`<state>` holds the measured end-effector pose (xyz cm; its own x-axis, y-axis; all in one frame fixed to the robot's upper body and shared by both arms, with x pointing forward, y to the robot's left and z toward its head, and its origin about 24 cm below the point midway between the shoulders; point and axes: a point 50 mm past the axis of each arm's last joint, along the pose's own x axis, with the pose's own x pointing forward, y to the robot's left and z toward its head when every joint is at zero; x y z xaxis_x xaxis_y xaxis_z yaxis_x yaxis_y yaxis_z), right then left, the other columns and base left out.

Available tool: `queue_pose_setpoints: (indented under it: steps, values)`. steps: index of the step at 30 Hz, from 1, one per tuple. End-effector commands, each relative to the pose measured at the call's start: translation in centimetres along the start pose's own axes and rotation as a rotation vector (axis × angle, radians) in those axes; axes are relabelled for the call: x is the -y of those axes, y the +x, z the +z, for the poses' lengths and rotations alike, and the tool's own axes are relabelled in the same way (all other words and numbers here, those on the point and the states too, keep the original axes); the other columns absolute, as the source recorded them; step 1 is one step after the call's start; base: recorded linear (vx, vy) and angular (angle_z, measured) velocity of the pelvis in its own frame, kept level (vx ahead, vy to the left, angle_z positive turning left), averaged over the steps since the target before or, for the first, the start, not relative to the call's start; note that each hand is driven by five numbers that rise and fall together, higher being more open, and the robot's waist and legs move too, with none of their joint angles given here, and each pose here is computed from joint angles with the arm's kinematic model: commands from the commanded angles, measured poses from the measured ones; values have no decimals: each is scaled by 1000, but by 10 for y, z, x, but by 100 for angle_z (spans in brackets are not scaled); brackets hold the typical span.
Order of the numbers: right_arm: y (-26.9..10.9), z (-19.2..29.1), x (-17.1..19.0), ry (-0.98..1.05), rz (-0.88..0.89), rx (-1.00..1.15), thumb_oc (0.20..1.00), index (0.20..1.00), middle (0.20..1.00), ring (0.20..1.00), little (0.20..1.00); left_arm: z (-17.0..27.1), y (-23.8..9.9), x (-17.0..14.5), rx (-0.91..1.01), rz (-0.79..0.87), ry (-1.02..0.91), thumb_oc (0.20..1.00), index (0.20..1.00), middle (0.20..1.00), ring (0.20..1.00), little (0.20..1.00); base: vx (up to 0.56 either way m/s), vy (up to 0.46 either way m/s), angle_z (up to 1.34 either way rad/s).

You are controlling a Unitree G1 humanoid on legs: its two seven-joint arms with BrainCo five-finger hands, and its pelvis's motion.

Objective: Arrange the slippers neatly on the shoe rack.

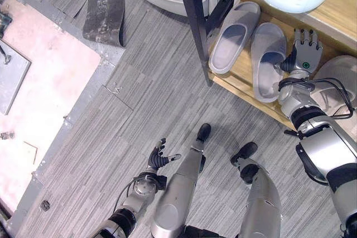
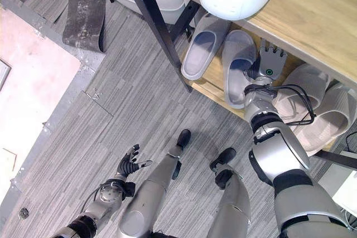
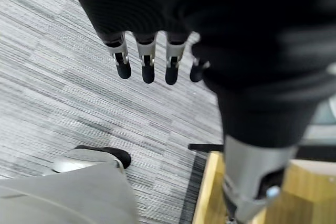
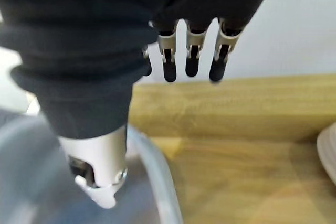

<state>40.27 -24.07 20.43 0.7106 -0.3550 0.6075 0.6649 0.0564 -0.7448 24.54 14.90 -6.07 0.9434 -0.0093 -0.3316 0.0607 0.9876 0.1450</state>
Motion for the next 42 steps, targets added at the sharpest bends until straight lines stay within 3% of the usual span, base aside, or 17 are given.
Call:
queue_pose_setpoints:
  steps: [1,5,8,9,12,13,18,22,30,42]
  values:
    - [22,14,32,128,-152,32,1000,1000,1000,1000,1000,1,-3,1,16,16,-22,1000,1000,1000,1000,1000,35,34,-5]
    - [11,41,35,439,-178,28,1000,1000,1000,1000,1000,-2,-3,3,-3,37,-38,1000,1000,1000,1000,1000,35,33,-9]
    - [2,48,33,546,-174,23,1000,1000,1000,1000,1000,-5,-5,4,-18,42,-48,1000,1000,1000,1000,1000,23,12,-21]
    - [-12,49,21,731,-127,-75,1000,1000,1000,1000,1000,-5,-5,7,-24,41,-59,1000,1000,1000,1000,1000,7,-2,-15]
    - [-18,43,10,843,-94,-184,1000,1000,1000,1000,1000,-5,-5,9,-26,32,-60,1000,1000,1000,1000,1000,-3,-7,-11]
    - [-22,26,-3,979,-66,-373,1000,1000,1000,1000,1000,-3,-4,10,-18,24,-60,1000,1000,1000,1000,1000,0,0,0]
    - [-37,2,-33,1297,20,-748,1000,1000,1000,1000,1000,-1,-3,7,-28,26,-56,1000,1000,1000,1000,1000,0,0,0]
    - [-55,1,-55,1403,150,-893,1000,1000,1000,1000,1000,-7,-4,4,-59,12,-38,1000,1000,1000,1000,1000,-2,9,-2]
    - [-66,-1,-68,1486,272,-946,1000,1000,1000,1000,1000,-5,-3,4,-53,-12,-39,1000,1000,1000,1000,1000,1,4,-13]
    - [-45,50,-54,1650,439,-763,1000,1000,1000,1000,1000,1,1,-3,-41,-29,3,1000,1000,1000,1000,1000,8,-18,3]
